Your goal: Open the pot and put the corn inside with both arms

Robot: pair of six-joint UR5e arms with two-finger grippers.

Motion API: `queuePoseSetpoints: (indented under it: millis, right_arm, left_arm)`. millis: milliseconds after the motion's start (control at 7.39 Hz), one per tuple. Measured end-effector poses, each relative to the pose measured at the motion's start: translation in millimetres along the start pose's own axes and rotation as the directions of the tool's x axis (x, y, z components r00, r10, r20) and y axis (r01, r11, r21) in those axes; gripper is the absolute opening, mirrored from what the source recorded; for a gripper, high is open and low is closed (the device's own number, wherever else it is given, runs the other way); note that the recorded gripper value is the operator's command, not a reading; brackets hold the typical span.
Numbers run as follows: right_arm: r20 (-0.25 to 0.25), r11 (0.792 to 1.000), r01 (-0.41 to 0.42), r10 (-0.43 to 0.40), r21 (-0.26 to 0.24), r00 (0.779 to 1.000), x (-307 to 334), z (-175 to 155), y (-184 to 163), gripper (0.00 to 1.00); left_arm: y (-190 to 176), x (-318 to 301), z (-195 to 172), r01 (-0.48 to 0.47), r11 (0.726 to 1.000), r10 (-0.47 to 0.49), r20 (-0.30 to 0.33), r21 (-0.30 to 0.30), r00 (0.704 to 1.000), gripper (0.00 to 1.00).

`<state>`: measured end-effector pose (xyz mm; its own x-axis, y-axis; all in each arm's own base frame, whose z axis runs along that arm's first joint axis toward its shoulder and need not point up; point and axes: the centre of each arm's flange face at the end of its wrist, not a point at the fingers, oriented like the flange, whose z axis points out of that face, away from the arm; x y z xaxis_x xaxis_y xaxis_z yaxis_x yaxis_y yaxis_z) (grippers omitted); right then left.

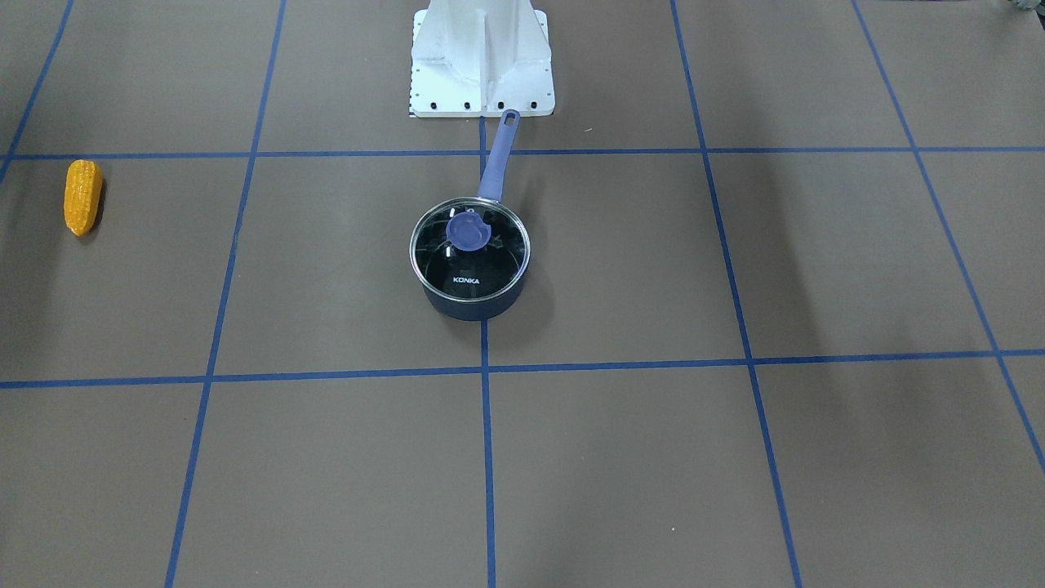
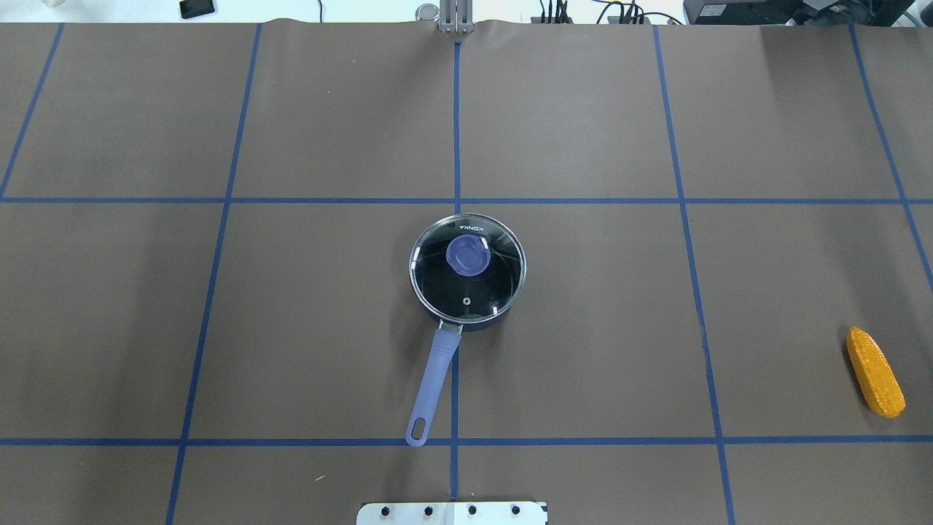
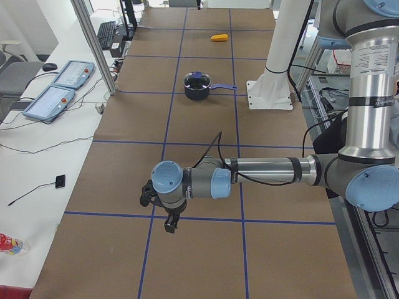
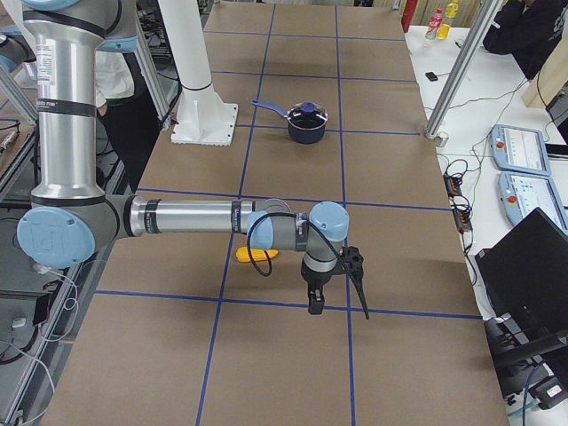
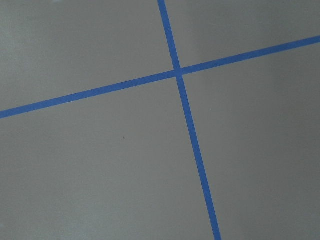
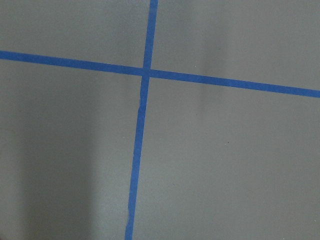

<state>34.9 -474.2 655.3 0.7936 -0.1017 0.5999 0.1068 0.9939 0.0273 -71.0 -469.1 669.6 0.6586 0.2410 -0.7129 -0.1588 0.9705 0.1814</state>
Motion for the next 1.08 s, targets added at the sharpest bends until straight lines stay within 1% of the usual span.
queuePoseSetpoints:
  millis: [812,947,1082]
  right_arm:
    - [0.000,1.000,0.001,-0.001,0.001,1.000,0,0,0,1.00]
    - [0.000,1.000,0.003,-0.003,0.002,1.000,0,-1,0,1.00]
    - [0.000,1.000,0.004,-0.004,0.004,1.000,-1,-2,0,1.00]
  left_arm:
    - [-6,9,-10,-0.019,1.000,0.019,0.006,0.019,1.000,0.98]
    - [-16,13,-16,-0.034,0.999,0.033,0.010,0.033,0.999,0.98]
    - [-34,20,-28,-0.064,0.996,0.063,0.019,0.059,0.998,0.98]
